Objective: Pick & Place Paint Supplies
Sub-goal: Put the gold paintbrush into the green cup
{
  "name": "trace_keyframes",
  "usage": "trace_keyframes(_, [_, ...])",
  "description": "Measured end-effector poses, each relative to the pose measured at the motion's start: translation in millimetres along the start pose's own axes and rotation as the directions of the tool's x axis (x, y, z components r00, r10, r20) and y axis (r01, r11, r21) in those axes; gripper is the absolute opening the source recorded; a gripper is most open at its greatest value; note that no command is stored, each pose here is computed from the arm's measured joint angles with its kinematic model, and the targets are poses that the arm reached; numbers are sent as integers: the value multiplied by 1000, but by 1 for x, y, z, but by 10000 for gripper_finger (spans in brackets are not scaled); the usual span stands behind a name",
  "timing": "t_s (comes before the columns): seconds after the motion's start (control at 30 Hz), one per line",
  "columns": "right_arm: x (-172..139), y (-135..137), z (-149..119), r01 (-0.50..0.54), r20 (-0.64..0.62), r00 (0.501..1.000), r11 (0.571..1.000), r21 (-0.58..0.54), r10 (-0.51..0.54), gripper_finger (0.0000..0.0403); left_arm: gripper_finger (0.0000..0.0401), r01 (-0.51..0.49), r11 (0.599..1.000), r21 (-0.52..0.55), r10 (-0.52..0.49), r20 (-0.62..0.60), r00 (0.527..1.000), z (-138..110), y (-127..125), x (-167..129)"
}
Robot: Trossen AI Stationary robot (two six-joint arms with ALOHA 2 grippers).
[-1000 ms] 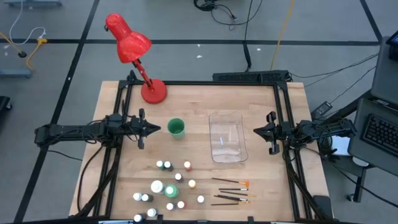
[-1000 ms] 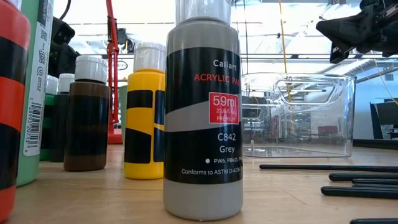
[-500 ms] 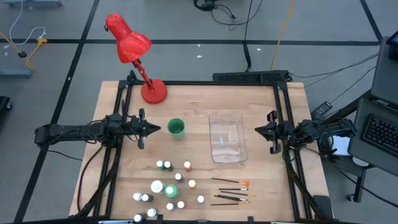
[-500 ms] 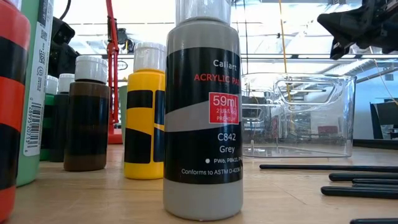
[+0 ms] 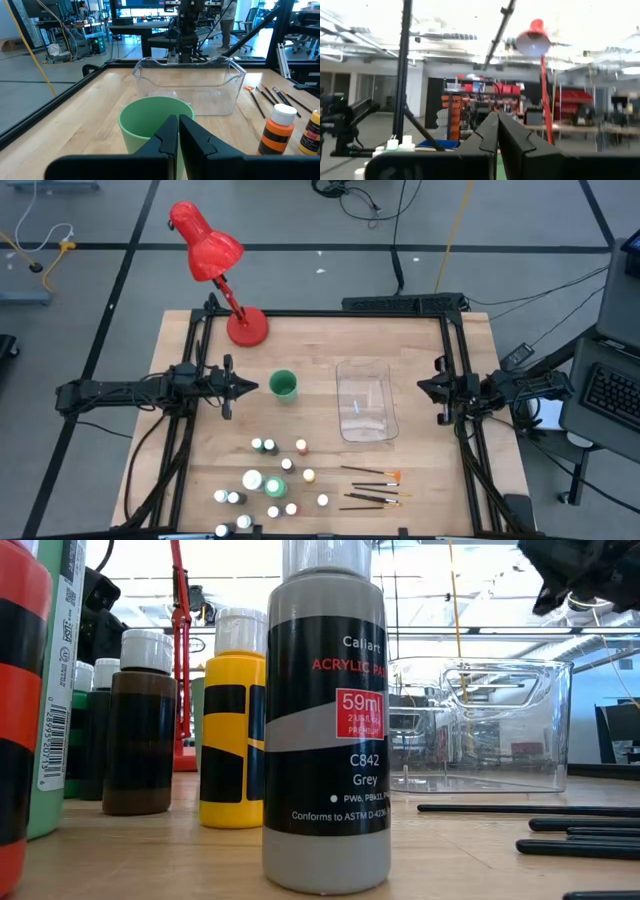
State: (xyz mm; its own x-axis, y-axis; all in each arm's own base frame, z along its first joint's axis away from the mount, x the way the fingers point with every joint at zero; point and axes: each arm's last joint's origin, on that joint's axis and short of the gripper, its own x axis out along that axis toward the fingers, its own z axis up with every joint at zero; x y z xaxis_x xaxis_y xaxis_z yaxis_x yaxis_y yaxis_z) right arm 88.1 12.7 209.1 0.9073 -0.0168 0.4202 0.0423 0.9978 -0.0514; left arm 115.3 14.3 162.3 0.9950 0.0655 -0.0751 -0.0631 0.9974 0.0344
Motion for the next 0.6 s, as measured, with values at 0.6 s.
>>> trace_keyframes(0.6, [113, 53, 75, -193, -632, 770, 976, -105, 84, 129, 21, 0, 1000, 0, 0, -1, 1000, 0, 0, 0])
